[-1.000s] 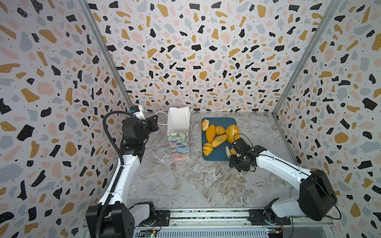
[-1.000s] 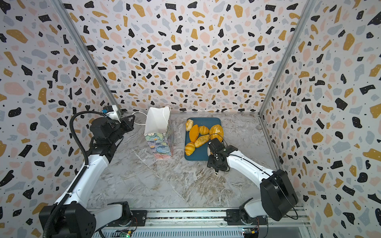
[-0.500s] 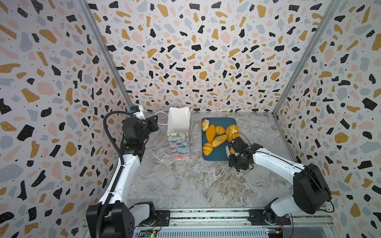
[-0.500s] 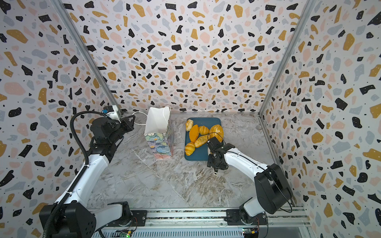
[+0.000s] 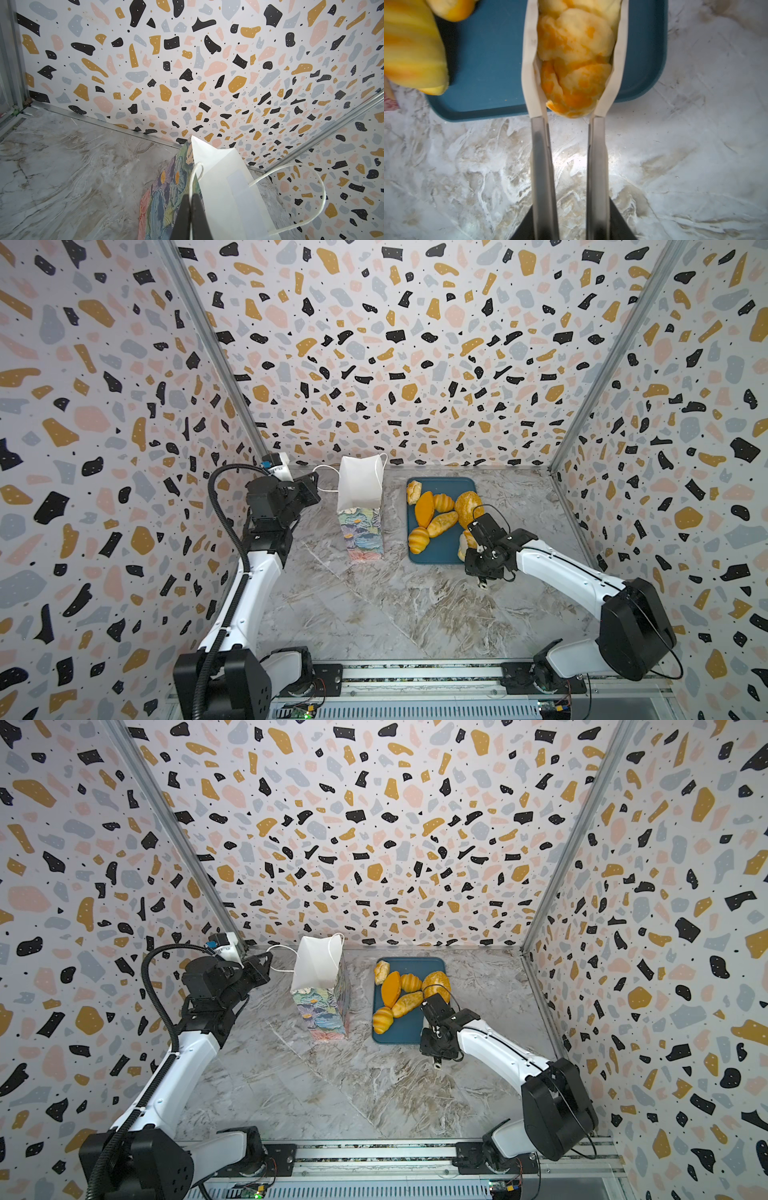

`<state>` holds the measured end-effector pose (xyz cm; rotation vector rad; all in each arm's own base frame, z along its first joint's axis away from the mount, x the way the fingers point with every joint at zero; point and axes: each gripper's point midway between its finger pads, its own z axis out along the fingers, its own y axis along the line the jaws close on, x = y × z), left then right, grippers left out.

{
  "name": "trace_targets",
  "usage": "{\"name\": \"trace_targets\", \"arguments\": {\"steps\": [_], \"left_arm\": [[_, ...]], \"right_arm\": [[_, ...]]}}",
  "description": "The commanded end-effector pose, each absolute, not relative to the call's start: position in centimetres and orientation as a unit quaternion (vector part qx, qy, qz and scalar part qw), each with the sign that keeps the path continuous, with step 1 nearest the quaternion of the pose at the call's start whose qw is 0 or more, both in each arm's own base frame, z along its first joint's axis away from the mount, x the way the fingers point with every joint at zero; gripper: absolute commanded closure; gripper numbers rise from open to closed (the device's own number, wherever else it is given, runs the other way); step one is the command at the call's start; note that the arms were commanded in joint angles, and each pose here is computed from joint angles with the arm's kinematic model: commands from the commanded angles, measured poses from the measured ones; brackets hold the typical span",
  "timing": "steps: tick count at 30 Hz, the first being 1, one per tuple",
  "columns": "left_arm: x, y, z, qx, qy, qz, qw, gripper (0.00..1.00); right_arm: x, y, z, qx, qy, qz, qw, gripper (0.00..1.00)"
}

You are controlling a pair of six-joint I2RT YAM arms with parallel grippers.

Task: Place the fake bread into the paper bag
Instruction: 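Close the tongs around the twisted roll with the right gripper, then lift the twisted roll with the tongs and carry it toward the paper bag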

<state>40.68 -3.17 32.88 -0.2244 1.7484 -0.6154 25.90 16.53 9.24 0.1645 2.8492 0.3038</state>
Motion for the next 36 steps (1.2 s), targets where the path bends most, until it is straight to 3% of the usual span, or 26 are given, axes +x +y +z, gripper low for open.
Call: {"name": "trace_targets", "arguments": {"steps": [1, 15, 36], "left_arm": [[40.8, -3.4, 33.7, -0.093, 0.743, -0.27, 0.605, 1.0], [40.7, -3.3, 33.8, -0.092, 0.742, -0.269, 0.607, 1.0], [40.7, -3.4, 33.8, -0.092, 0.741, -0.27, 0.608, 1.0]], "right_arm": [[26.2, 16.9, 11.3, 0.05, 0.975, 0.136, 0.168, 0.6], [25.7, 17.3, 11.5, 0.045, 0.968, 0.167, 0.182, 0.61], [24.9, 17.7, 17.4, 0.049, 0.894, 0.303, 0.327, 0.63]]}}
